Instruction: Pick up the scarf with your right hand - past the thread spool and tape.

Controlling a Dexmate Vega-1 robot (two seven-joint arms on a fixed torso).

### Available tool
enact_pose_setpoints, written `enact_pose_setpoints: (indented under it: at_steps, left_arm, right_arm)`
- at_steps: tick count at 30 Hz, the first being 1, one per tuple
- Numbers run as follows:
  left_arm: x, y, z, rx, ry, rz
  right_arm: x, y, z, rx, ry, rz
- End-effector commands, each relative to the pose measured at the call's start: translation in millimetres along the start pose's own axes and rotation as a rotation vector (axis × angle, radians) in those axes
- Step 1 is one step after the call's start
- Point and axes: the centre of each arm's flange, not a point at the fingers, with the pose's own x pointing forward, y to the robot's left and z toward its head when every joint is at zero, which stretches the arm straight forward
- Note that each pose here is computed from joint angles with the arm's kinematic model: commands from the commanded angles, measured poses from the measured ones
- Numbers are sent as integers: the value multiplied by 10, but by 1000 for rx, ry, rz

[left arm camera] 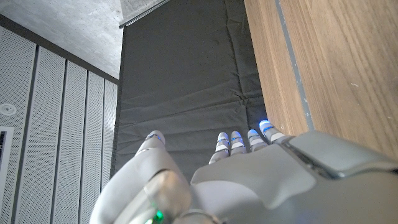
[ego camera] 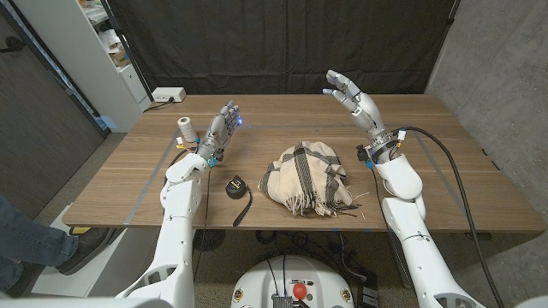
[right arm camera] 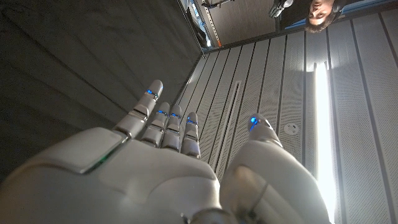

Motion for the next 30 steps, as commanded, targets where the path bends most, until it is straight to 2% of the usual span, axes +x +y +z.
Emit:
enact_pose_setpoints:
  at_steps: [1, 17, 30]
  left_arm:
    - [8, -23, -23, -2, 5, -4]
    - [51, -47, -24, -2, 5, -8]
    - [74, -74, -32, 5, 10, -14]
  right_arm:
    - [11, 27, 45, -58, -33, 15]
    - [29, 28, 91, -145, -45, 68]
    - [-3, 81, 143, -243, -46, 127]
